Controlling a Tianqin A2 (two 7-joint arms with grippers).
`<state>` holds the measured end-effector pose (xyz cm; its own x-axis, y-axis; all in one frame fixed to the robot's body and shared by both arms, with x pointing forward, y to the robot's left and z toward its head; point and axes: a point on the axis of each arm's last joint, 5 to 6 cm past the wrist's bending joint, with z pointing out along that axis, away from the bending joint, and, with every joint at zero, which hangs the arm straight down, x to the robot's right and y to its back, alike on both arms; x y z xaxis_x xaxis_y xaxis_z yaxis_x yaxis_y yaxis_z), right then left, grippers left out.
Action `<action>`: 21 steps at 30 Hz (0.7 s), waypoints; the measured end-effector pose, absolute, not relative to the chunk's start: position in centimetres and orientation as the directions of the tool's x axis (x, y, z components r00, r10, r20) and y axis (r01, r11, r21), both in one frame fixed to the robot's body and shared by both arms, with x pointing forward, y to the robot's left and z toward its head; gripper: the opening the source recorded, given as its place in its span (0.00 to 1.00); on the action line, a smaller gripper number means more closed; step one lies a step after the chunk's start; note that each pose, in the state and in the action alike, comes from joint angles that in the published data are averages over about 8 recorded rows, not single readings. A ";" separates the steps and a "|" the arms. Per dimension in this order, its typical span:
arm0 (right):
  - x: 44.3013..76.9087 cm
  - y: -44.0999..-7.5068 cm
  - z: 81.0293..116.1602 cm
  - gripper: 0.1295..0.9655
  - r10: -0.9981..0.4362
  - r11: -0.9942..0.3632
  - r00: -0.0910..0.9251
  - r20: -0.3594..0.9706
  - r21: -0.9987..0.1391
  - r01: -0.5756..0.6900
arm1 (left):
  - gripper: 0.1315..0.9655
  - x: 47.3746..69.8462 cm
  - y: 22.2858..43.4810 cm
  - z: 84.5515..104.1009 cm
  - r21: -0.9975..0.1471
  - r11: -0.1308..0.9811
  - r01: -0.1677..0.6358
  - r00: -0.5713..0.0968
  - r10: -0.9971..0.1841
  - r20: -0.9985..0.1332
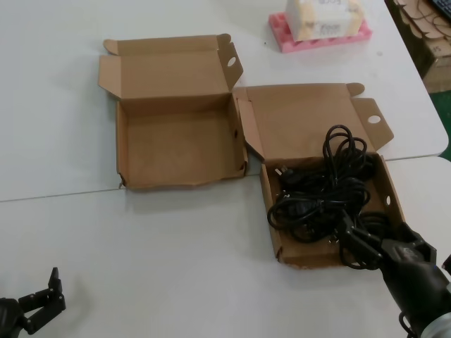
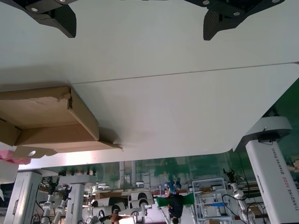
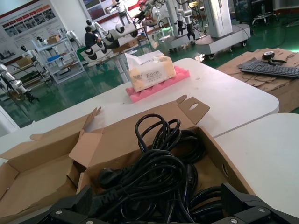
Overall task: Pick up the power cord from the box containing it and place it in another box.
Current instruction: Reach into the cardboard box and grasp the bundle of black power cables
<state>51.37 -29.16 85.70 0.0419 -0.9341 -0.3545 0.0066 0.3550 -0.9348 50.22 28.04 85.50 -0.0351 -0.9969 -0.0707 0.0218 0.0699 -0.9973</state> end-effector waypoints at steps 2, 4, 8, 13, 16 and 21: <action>51.4 -29.2 85.7 1.00 -0.934 0.355 0.042 -0.354 -0.935 0.007 | 1.00 50.2 28.0 85.5 -0.997 0.070 0.022 -0.035 -0.997 -0.071; 51.4 -29.2 85.7 1.00 -0.934 0.355 0.042 -0.354 -0.935 0.007 | 1.00 50.2 28.0 85.5 -0.997 0.070 0.022 -0.035 -0.997 -0.071; 51.4 -29.2 85.7 1.00 -0.934 0.355 0.042 -0.354 -0.935 0.007 | 1.00 50.2 28.0 85.5 -0.997 0.070 0.022 -0.035 -0.997 -0.071; 51.4 -29.2 85.7 1.00 -0.934 0.355 0.042 -0.354 -0.935 0.007 | 1.00 50.2 28.0 85.5 -0.997 0.070 0.022 -0.035 -0.997 -0.071; 51.4 -29.2 85.8 1.00 -0.935 0.354 0.042 -0.353 -0.935 0.009 | 1.00 50.2 28.0 85.5 -0.997 0.070 0.022 -0.035 -0.997 -0.071; 51.2 -29.0 86.6 1.00 -0.940 0.340 0.051 -0.338 -0.940 0.035 | 0.99 50.2 28.0 85.5 -0.997 0.070 0.022 -0.035 -0.997 -0.071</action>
<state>51.25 -29.00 86.63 0.0513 -0.9398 -0.3378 0.0351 0.3397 -0.9399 50.22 28.04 85.50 -0.0351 -0.9969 -0.0707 0.0218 0.0699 -0.9973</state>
